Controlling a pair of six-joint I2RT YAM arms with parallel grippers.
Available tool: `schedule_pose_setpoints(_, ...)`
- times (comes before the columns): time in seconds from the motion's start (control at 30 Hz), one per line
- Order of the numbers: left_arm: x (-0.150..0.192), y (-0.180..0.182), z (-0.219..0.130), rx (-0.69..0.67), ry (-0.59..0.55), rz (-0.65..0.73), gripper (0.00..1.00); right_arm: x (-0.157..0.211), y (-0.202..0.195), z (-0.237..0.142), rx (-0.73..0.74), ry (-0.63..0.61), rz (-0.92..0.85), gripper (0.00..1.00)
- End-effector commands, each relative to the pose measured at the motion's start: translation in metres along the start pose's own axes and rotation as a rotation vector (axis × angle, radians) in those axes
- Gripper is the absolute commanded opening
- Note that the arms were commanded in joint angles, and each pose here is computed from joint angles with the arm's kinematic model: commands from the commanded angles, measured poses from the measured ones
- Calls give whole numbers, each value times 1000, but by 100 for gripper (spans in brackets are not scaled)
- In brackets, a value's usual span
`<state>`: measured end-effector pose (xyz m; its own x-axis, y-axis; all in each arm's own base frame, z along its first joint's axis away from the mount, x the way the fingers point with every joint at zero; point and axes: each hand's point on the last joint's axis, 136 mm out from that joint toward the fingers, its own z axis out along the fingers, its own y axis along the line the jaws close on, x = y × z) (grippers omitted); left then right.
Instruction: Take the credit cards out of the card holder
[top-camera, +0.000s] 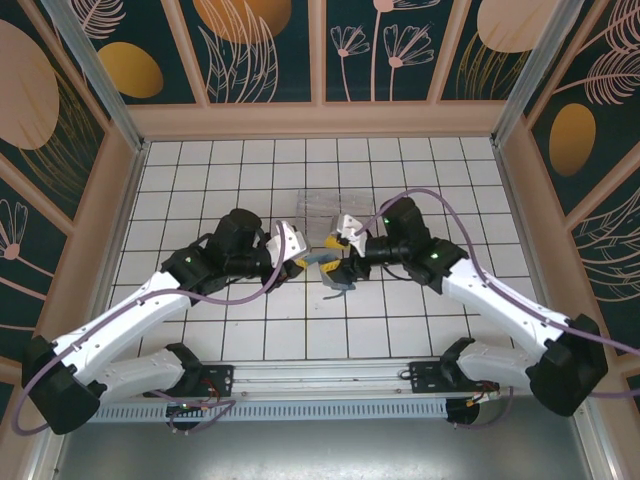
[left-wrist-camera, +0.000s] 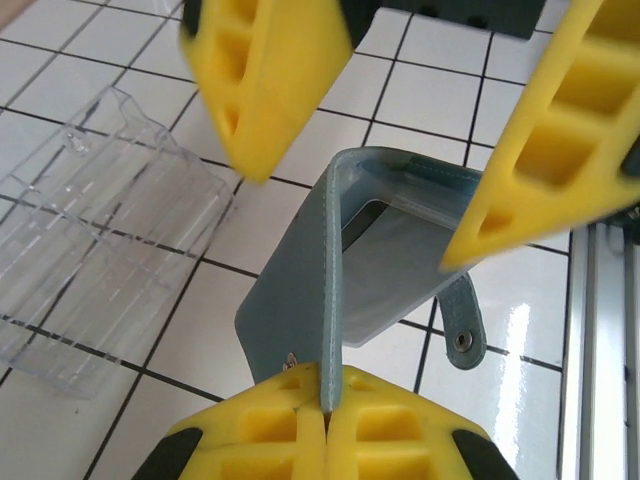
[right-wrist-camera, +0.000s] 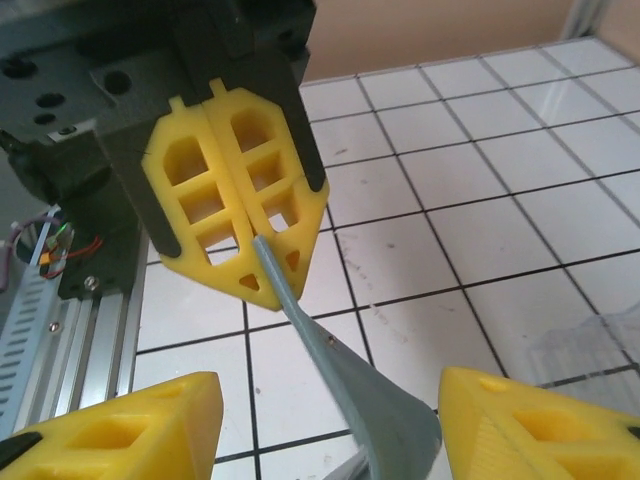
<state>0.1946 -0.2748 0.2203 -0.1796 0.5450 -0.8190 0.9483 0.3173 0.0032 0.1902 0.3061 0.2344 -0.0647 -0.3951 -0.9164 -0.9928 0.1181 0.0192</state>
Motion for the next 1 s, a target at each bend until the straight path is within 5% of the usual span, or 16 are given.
schedule_pose_setpoints(0.0,0,-13,0,73,24,23,0,-7,2,6,-22,14,-78,59)
schedule_pose_setpoints(0.3,2,-19,2,119,40,32,0,4,10,19,-103,78,-96,38)
schedule_pose_setpoints(0.47,-16,-19,-2,125,-7,55,0,10,23,23,-168,86,-79,37)
schedule_pose_setpoints(0.7,-18,-10,0,86,0,43,0,11,34,26,-203,74,-62,13)
schedule_pose_setpoints(0.8,-24,6,-2,-11,-20,9,12,9,25,26,-129,41,-4,3)
schedule_pose_setpoints(0.97,-40,44,-14,-244,-119,-101,45,12,7,22,30,-81,173,0)
